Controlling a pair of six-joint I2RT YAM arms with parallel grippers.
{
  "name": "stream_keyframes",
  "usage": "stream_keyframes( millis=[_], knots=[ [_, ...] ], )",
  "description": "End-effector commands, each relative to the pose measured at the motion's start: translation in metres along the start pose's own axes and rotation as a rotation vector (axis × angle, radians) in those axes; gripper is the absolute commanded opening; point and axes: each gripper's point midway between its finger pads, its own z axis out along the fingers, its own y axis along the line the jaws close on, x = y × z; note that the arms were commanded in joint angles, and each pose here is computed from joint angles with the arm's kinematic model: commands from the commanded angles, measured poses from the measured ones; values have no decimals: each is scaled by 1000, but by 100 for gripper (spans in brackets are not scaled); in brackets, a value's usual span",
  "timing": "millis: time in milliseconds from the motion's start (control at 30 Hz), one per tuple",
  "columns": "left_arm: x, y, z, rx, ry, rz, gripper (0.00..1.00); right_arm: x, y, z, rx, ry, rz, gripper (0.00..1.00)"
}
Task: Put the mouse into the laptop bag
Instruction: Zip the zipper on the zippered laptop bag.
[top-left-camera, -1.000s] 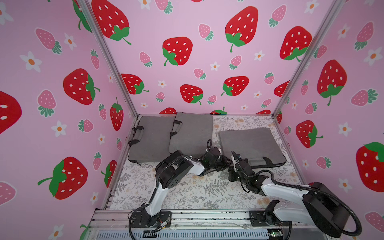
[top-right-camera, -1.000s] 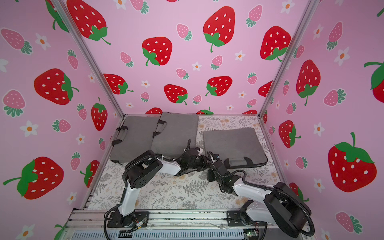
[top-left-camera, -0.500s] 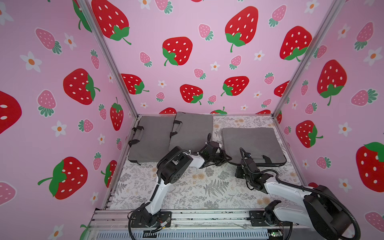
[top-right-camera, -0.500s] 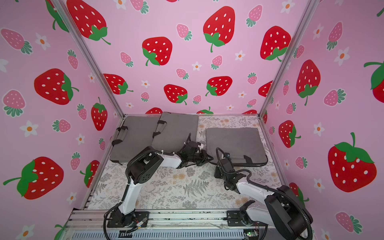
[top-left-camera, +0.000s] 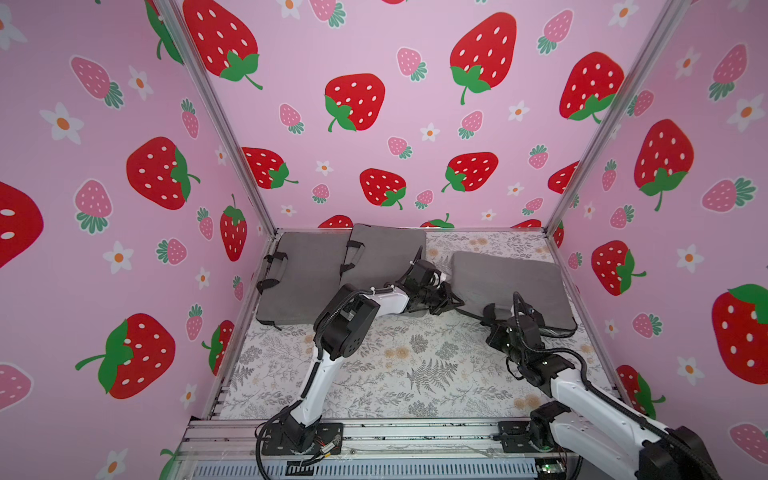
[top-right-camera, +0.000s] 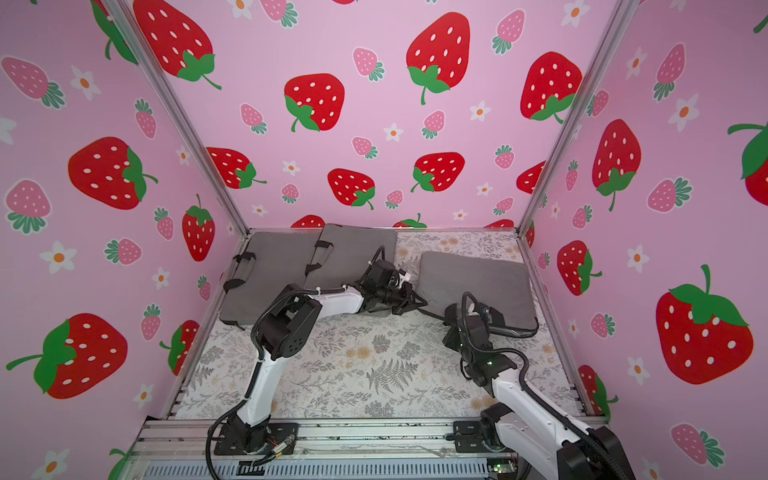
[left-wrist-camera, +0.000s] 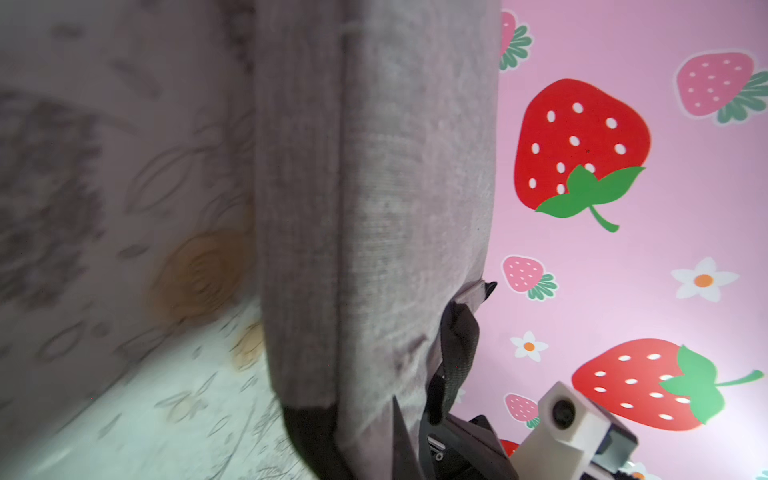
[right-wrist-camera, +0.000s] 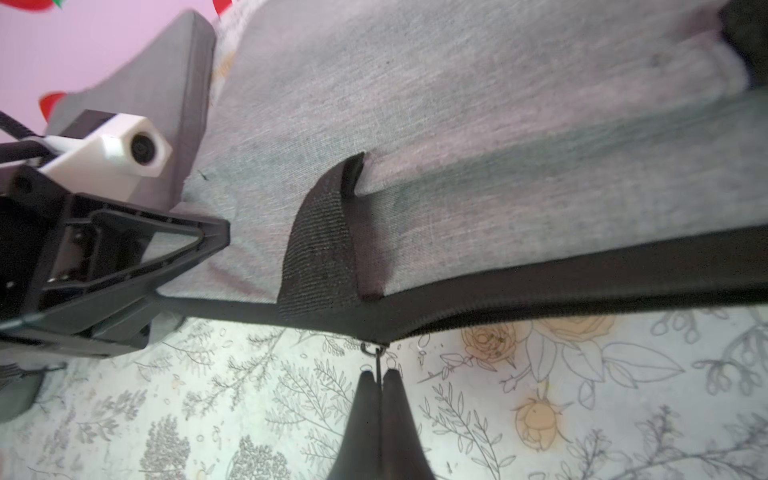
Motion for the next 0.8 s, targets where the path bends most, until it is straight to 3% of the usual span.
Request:
stream_keyframes(
  millis=[0,233,500,600,700,767],
  knots=[
    [-128,13,-64,-122,-351,26,0,42,-74,-12,286,112,18,0],
    [-191,17,-102,-125,-438,-17,0,42,-78,-13,290,121,65,0],
    [-216,14,-120,-76,-489,-17,0,44,-70,-13,256,160,45,0],
    [-216,11,-116,-56,-476,-23,0,42,-62,-10,213,159,26,0],
    [-200,5,-103,-42,-432,-14,0,41,-26,-2,21,173,-31,0],
    [-179,0,-94,-33,-402,-8,0,39,-6,-1,-70,180,-72,16]
  ],
)
